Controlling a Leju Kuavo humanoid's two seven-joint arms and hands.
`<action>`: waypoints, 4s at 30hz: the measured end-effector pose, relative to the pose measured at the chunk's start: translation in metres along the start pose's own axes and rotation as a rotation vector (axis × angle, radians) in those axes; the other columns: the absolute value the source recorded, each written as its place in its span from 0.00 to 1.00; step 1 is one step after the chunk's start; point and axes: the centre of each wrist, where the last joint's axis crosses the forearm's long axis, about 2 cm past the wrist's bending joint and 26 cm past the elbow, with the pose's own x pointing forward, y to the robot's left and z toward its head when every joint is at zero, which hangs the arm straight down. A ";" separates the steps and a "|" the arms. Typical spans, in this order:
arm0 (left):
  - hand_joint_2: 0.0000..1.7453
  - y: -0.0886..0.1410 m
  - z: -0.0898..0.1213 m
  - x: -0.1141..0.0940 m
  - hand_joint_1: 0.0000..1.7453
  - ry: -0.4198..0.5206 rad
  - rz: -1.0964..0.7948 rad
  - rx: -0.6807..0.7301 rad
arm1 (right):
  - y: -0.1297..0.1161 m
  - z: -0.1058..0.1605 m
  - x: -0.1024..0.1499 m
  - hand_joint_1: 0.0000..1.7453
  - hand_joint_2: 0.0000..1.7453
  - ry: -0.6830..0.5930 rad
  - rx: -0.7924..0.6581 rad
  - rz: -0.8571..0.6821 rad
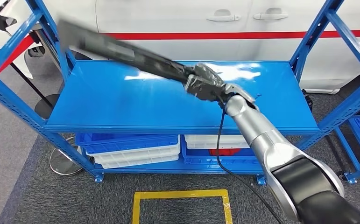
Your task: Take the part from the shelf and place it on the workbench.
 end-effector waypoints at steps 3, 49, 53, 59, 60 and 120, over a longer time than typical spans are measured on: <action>1.00 -0.001 0.000 -0.003 0.00 -0.015 0.012 0.014 | -0.035 0.001 0.047 1.00 1.00 -0.290 -0.114 -0.254; 1.00 0.000 0.000 0.003 0.00 -0.038 0.140 0.065 | 0.022 0.113 0.106 1.00 1.00 -0.568 -0.091 -0.627; 1.00 -0.003 0.001 -0.002 0.00 0.007 0.153 0.044 | 0.029 0.113 0.099 1.00 1.00 -0.491 -0.075 -0.677; 1.00 -0.008 0.002 0.000 0.00 0.012 0.142 0.013 | 0.040 0.116 0.088 1.00 1.00 -0.425 -0.074 -0.710; 1.00 -0.009 0.003 0.000 0.00 0.012 0.141 0.010 | 0.041 0.116 0.087 1.00 1.00 -0.416 -0.076 -0.712; 1.00 -0.015 0.004 0.011 0.00 0.007 0.156 -0.007 | 0.048 0.145 0.071 1.00 1.00 -0.295 -0.125 -0.610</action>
